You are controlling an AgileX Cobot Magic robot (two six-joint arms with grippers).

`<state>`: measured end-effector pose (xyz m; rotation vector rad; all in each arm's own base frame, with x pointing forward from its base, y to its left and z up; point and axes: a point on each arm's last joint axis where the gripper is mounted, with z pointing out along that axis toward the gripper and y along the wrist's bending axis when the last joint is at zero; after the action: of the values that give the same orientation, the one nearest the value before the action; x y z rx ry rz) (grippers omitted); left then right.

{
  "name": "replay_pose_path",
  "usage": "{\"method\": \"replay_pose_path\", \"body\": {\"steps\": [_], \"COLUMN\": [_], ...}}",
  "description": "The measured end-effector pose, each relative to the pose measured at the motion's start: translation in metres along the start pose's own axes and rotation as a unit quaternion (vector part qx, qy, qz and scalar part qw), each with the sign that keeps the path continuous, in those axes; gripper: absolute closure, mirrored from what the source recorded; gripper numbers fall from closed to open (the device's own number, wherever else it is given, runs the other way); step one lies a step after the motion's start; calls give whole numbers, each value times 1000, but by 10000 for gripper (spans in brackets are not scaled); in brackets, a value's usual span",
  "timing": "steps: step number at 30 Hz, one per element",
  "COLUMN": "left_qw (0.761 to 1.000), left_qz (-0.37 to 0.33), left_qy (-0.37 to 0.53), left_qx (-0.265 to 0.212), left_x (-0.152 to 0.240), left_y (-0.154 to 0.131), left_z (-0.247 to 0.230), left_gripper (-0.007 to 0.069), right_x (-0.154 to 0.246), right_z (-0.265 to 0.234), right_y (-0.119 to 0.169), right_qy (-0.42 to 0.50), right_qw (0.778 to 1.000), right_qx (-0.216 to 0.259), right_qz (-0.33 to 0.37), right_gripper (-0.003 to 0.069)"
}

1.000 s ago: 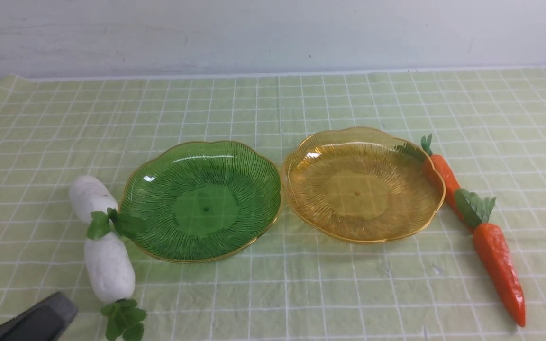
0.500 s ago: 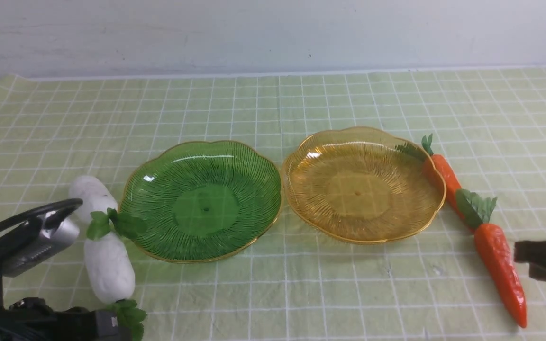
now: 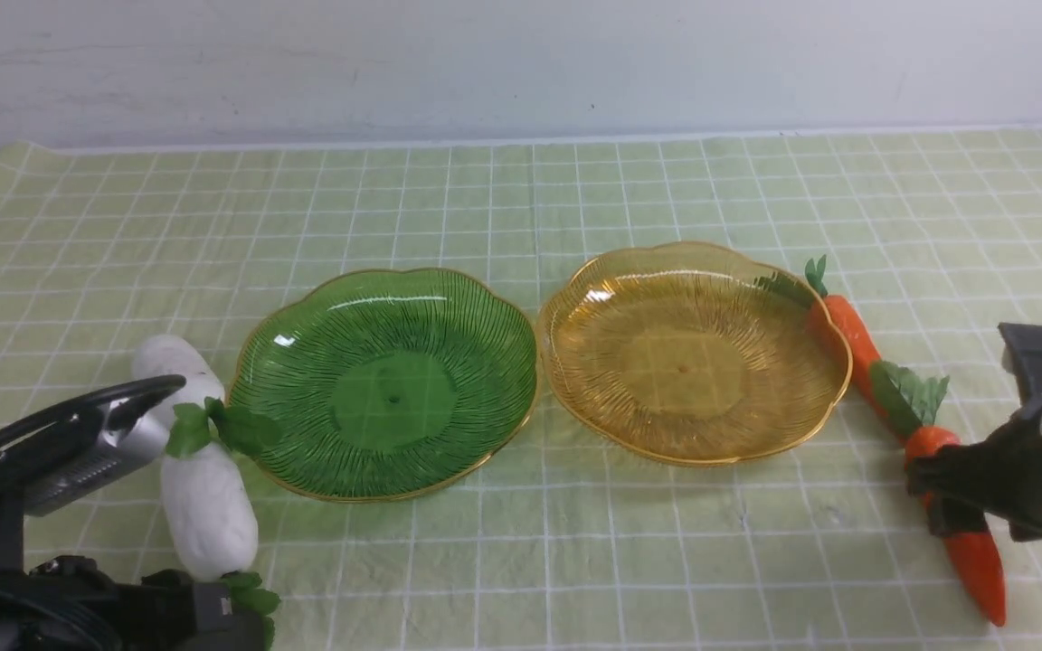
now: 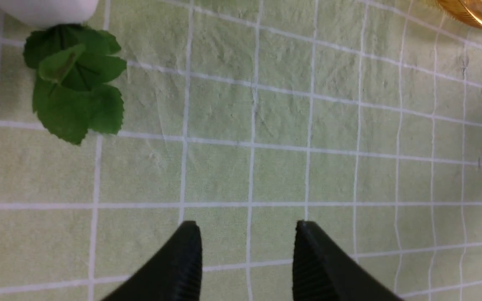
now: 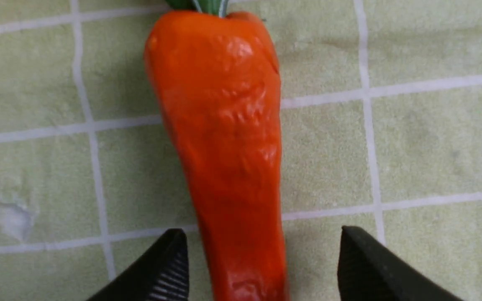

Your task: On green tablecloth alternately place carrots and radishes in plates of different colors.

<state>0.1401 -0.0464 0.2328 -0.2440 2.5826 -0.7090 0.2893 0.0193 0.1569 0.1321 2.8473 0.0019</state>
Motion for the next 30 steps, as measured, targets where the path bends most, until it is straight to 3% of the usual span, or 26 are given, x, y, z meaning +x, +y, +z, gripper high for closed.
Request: {"method": "replay_pose_path", "body": {"steps": [5,9,15,21,25,30], "left_qw": [1000,1000,1000,1000,1000,1000], "left_qz": [0,0,16,20,20,19], "left_qy": [0,0,1,-12,-14,-15], "left_qx": [0,0,-14,-19,-20,-19], "left_x": [0,0,0,-2,-3,-3], "left_y": [0,0,3,3,4,3], "left_z": [0,0,0,0,0,0], "left_gripper": [345,345,345,345,345,345], "right_x": [1,2,-4,-20,-33,-48], "right_z": [10,5,-49,-89,-93,-77], "right_y": [0,-1,-2,14,44,72], "right_qy": [15,20,-28,-161,-211,-203], "right_qw": [1000,1000,1000,983,968,961], "right_qx": [3,6,3,-83,-131,-148], "right_qz": [-1,-3,0,30,-40,-111], "right_gripper": [265,449,448,448,448,448]}}
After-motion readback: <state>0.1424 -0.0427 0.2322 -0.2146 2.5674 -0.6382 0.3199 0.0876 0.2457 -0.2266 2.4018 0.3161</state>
